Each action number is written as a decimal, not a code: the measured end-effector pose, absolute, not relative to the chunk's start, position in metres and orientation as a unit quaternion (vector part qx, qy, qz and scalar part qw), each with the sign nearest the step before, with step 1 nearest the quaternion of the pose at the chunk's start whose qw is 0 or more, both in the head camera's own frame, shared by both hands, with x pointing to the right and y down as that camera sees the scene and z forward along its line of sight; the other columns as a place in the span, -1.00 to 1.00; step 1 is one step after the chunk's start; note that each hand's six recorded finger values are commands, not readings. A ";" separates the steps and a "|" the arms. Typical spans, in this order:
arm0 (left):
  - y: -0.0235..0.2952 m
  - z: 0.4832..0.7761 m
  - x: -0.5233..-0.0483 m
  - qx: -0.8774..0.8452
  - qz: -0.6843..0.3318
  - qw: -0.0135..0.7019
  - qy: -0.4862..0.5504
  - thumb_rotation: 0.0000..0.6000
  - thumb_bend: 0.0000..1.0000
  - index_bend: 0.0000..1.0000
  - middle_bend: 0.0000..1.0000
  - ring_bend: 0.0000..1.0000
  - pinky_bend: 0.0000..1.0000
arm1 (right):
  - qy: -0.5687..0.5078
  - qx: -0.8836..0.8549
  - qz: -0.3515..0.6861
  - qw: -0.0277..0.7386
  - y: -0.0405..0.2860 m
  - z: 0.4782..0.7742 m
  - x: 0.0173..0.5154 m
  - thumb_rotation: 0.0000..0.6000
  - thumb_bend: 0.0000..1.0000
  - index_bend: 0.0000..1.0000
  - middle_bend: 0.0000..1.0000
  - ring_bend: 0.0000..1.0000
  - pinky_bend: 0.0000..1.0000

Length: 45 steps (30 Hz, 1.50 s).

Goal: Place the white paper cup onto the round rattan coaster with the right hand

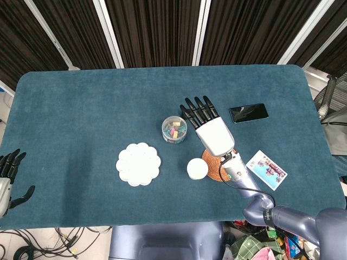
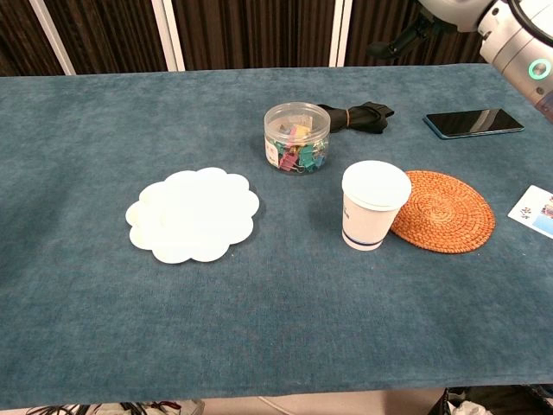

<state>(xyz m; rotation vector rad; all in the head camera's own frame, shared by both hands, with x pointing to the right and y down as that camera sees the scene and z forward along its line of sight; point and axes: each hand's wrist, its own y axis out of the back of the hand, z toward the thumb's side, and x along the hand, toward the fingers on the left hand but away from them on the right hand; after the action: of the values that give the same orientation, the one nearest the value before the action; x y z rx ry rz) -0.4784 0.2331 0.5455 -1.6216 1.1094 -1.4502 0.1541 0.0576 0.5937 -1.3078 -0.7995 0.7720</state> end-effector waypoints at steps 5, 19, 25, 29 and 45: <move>0.233 0.545 -0.478 -0.624 -0.557 0.343 0.427 1.00 -0.40 -0.98 -1.00 -1.00 -1.00 | -0.359 -0.579 0.337 0.650 0.058 0.591 0.152 1.00 -0.79 -1.00 -0.92 -0.85 -0.79; 0.233 0.545 -0.478 -0.624 -0.557 0.346 0.425 1.00 -0.40 -0.98 -1.00 -1.00 -1.00 | -0.371 -0.597 0.345 0.622 0.059 0.589 0.150 1.00 -0.79 -1.00 -0.92 -0.85 -0.79; 0.235 0.544 -0.477 -0.624 -0.556 0.349 0.424 1.00 -0.40 -0.98 -1.00 -1.00 -1.00 | -0.378 -0.599 0.349 0.613 0.060 0.586 0.155 1.00 -0.79 -1.00 -0.92 -0.85 -0.79; 0.235 0.544 -0.477 -0.623 -0.557 0.348 0.424 1.00 -0.40 -0.98 -1.00 -1.00 -1.00 | -0.374 -0.599 0.355 0.613 0.060 0.586 0.158 1.00 -0.79 -1.00 -0.92 -0.85 -0.79; 0.234 0.544 -0.478 -0.623 -0.558 0.348 0.424 1.00 -0.40 -0.98 -1.00 -1.00 -1.00 | -0.365 -0.704 0.404 0.455 0.085 0.597 0.185 1.00 -0.85 -1.00 -0.93 -0.91 -0.79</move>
<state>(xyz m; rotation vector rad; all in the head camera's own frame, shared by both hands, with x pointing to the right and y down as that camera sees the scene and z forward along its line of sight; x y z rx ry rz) -0.4776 0.2343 0.5444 -1.6161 1.0992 -1.4457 0.1853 0.0848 0.5971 -1.7378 -0.9002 0.9969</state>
